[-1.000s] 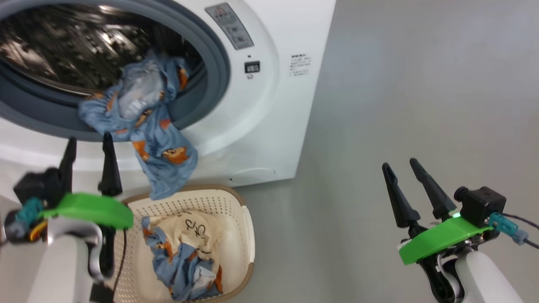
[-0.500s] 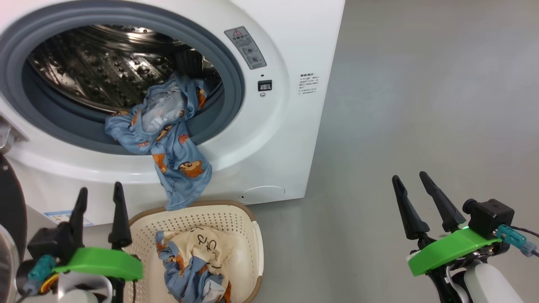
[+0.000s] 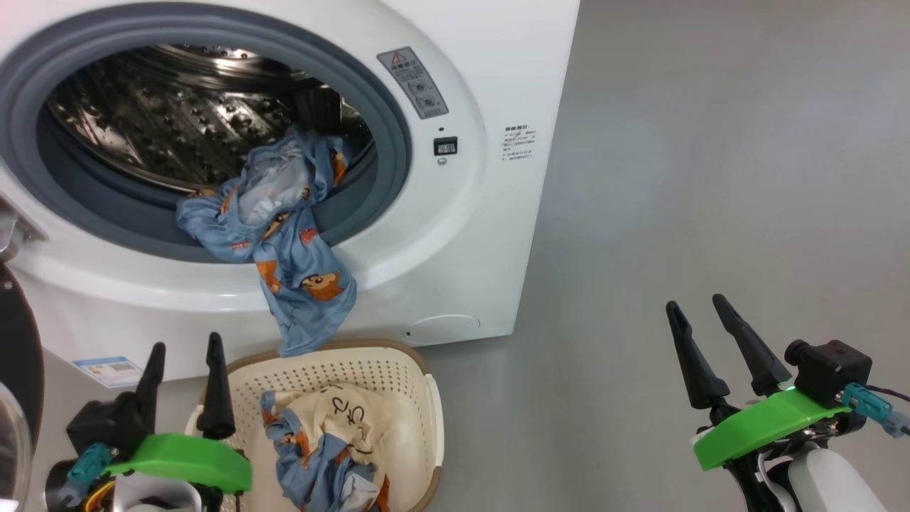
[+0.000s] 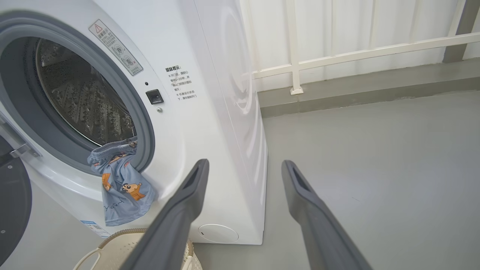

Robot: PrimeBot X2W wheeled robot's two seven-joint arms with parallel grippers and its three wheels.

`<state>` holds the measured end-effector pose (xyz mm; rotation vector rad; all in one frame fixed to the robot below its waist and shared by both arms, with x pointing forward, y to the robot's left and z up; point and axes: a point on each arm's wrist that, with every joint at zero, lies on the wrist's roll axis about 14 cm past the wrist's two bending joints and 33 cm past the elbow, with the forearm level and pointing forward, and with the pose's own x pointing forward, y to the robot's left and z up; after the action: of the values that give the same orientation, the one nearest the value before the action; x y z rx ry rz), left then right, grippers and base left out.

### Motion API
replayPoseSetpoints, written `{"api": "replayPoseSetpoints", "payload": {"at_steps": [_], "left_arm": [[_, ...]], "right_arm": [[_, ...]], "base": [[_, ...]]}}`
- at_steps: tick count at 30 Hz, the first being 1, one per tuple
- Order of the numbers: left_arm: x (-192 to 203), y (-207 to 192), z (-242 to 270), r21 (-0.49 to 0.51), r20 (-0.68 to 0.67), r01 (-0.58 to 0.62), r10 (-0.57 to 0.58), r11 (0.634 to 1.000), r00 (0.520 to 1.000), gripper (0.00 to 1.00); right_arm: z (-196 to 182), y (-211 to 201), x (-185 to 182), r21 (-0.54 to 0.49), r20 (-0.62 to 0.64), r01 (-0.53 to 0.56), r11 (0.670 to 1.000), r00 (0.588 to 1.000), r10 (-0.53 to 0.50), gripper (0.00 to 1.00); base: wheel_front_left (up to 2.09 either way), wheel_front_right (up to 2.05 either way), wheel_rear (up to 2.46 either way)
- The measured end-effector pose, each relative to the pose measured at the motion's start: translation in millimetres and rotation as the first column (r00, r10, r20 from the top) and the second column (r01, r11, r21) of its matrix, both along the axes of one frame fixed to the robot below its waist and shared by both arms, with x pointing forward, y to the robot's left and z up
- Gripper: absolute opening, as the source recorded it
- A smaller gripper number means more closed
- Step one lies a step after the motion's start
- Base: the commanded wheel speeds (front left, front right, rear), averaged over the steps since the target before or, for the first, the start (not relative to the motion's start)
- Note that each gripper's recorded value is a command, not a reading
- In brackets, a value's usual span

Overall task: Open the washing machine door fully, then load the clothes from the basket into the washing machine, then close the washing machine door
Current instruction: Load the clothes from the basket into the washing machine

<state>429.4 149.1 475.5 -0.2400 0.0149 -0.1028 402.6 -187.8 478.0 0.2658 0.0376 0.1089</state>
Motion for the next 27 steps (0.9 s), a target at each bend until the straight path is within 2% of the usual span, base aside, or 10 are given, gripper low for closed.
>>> {"api": "replayPoseSetpoints", "payload": {"at_steps": [7, 12, 17, 27], "left_arm": [[15, -27, -38, -0.02, -0.128, 0.08, -0.082, 0.997, 0.988, 1.0], [33, -55, -63, -0.034, -0.244, 0.178, -0.181, 0.983, 0.953, 1.0], [51, -67, -83, -0.048, -0.337, 0.226, -0.229, 0.973, 0.913, 1.0], [92, -60, -126, -0.035, -0.495, 0.226, -0.213, 0.974, 0.843, 1.0]], "right_arm": [[-12, -1, 3, -0.001, -0.032, 0.001, 1.0, 0.999, -0.001, 1.0], [-17, -3, 7, 0.0, -0.045, 0.009, 1.0, 0.999, -0.009, 1.0], [-18, -8, 14, 0.004, -0.043, 0.03, 1.0, 0.999, -0.029, 1.0], [-31, -21, 27, 0.003, -0.072, 0.077, 0.997, 0.994, -0.077, 1.0]], "base": [[0.0, 0.0, 0.0], [0.0, 0.0, 0.0], [0.0, 0.0, 0.0], [0.0, 0.0, 0.0]]}}
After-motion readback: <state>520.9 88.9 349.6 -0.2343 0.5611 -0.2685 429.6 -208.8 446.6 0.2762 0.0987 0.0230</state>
